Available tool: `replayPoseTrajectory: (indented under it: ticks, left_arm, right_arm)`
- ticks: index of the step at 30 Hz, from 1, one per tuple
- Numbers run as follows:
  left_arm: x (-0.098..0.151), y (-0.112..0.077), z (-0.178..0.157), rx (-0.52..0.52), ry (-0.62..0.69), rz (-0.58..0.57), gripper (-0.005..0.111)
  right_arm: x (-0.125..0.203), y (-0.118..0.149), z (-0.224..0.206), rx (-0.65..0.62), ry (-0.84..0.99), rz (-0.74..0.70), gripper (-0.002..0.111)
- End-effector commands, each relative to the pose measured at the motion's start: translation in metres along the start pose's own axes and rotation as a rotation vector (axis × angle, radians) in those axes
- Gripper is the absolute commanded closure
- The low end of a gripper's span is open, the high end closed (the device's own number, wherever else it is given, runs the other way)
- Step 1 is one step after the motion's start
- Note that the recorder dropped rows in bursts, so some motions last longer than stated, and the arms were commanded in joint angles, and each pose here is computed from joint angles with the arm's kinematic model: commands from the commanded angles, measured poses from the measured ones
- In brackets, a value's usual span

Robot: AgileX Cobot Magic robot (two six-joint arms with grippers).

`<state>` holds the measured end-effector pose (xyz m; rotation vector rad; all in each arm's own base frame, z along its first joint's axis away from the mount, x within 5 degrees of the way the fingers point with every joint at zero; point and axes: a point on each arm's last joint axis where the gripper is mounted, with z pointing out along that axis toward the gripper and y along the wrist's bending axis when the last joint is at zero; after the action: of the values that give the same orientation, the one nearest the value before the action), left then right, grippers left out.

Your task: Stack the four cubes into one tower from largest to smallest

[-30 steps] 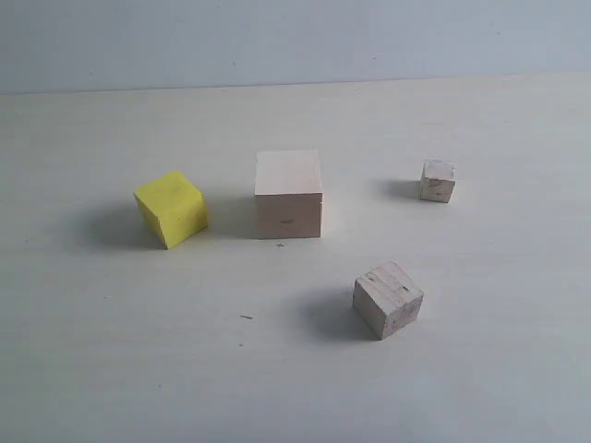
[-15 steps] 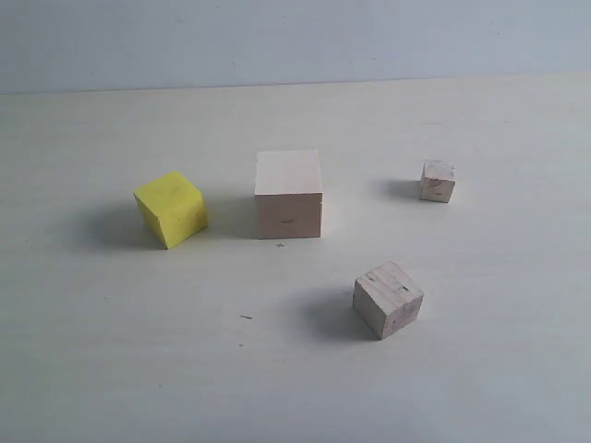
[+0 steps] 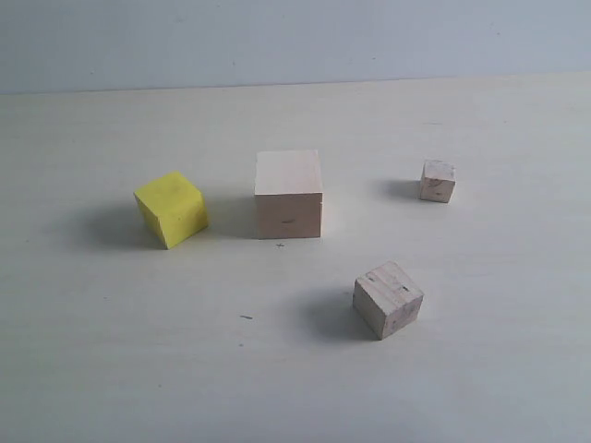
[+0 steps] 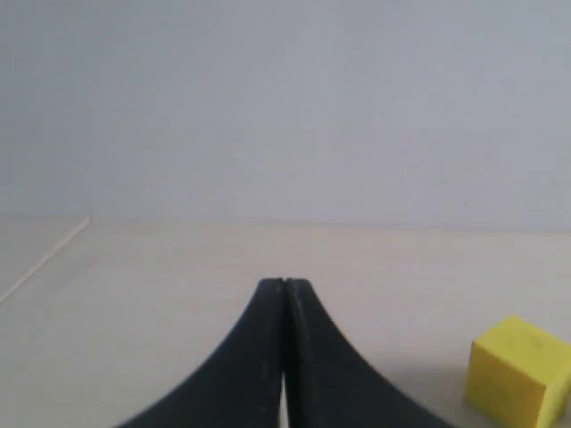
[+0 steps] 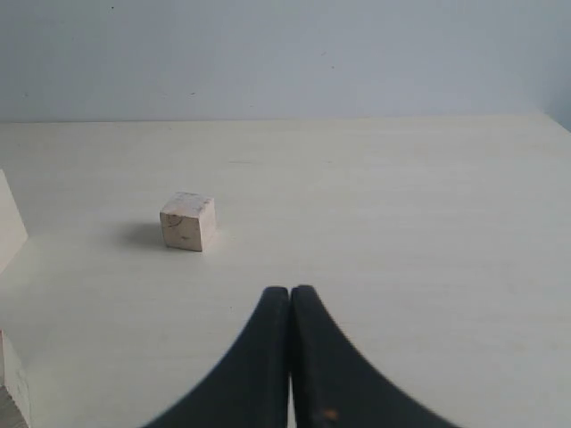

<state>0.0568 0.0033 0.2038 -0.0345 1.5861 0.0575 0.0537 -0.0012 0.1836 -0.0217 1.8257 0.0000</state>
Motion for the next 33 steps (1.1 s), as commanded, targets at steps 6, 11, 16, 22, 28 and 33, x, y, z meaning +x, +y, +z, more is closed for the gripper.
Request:
replayPoseTrajectory:
  ticks: [6,11,16,22,28,33]
  left_arm:
    - [-0.009,0.0,-0.001,-0.01,-0.102,0.261,0.107]
    - [-0.009,0.0,-0.001,-0.01,-0.102,0.266,0.107]
    - [-0.011,0.0,-0.001,-0.006,-0.119,0.138,0.107]
    - [-0.011,0.0,-0.001,0.006,-0.122,-0.063,0.107]
    - [-0.029,0.001,-0.005,0.008,-0.279,-0.081,0.107]
    - [-0.064,0.001,-0.012,0.02,-0.338,-0.139,0.107]
  right_arm:
    - [0.001,0.0,0.0,0.0,-0.005,-0.011,0.108]
    - [0.001,0.0,0.0,0.0,-0.005,-0.011,0.108]
    - [0.001,0.0,0.0,0.0,-0.005,-0.011,0.108]
    - [0.001,0.0,0.0,0.0,-0.005,-0.011,0.108]
    - [0.001,0.0,0.0,0.0,-0.005,-0.011,0.108]
    - [0.001,0.0,0.0,0.0,-0.005,-0.011,0.108]
